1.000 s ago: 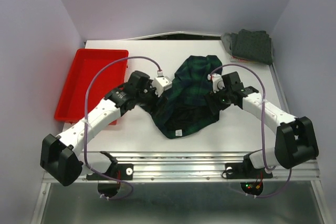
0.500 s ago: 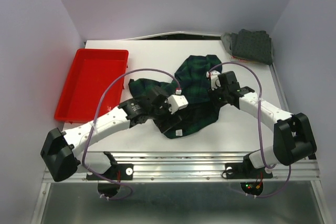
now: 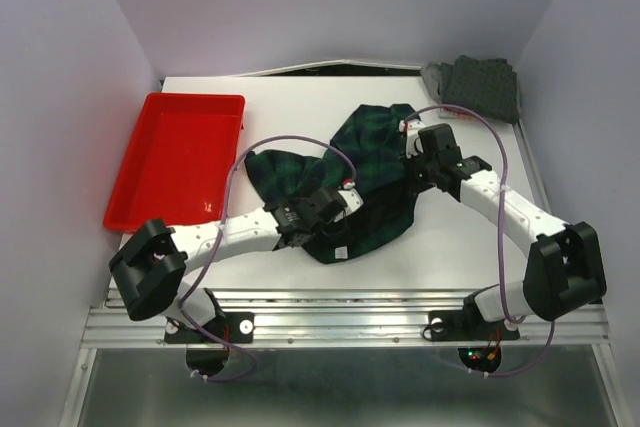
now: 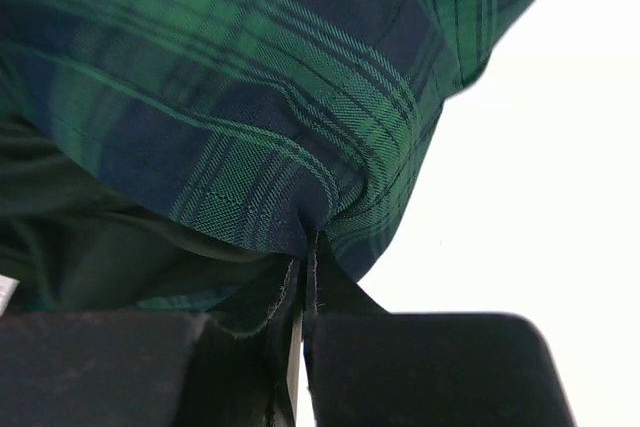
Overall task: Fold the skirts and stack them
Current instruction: Flatten the skirt out
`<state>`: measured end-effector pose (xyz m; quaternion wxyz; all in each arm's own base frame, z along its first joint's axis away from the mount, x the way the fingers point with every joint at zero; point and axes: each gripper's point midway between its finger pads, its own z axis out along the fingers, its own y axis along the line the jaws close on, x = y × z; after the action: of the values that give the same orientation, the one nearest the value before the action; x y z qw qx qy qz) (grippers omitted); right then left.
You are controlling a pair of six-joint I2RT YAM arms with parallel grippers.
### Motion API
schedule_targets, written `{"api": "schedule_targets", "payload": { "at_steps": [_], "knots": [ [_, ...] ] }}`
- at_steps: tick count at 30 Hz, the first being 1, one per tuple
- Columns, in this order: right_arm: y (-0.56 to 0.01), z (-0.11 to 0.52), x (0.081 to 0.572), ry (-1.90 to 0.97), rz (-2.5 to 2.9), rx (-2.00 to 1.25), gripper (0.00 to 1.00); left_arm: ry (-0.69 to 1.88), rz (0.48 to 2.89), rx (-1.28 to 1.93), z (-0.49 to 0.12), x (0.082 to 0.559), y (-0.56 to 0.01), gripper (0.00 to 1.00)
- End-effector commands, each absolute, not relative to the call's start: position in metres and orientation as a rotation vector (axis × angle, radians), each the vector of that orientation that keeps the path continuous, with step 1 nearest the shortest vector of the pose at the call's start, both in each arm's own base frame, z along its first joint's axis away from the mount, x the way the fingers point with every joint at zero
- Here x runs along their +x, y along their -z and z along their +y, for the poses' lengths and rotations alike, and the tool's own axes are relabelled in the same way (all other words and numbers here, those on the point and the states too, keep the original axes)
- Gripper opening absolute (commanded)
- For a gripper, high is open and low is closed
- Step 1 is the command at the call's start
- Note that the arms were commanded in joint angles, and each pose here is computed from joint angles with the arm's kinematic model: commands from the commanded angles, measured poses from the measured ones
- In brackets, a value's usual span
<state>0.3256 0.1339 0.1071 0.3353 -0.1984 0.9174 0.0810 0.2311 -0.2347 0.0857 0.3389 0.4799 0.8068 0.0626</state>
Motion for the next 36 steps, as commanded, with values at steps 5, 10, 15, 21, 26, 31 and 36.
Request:
{"api": "schedule_targets", "payload": {
  "at_steps": [5, 10, 15, 21, 26, 31, 36],
  "knots": [
    [-0.165, 0.147, 0.343, -0.269, 2.256, -0.462, 0.01, -0.373, 2.11, 0.99, -0.18, 0.27, -0.105, 0.98],
    [-0.18, 0.139, 0.351, -0.247, 2.222, -0.435, 0.01, -0.289, 2.21, 0.93, -0.158, 0.282, -0.101, 0.92],
    [-0.225, 0.091, 0.387, -0.202, 2.134, -0.297, 0.01, -0.224, 2.14, 0.792, -0.13, 0.308, -0.155, 0.79],
    [-0.268, 0.067, 0.41, -0.227, 2.054, -0.266, 0.01, -0.152, 1.955, 0.786, -0.129, 0.313, -0.233, 0.72],
    [-0.285, 0.07, 0.407, -0.24, 2.05, -0.299, 0.01, -0.189, 1.899, 0.719, -0.122, 0.321, -0.275, 0.49],
    [-0.324, 0.053, 0.407, -0.107, 1.968, -0.306, 0.01, -0.196, 1.79, 0.61, -0.11, 0.321, -0.336, 0.41],
    [-0.382, 0.034, 0.414, -0.015, 1.849, -0.218, 0.01, -0.174, 1.648, 0.472, -0.103, 0.323, -0.41, 0.0]
  ]
}}
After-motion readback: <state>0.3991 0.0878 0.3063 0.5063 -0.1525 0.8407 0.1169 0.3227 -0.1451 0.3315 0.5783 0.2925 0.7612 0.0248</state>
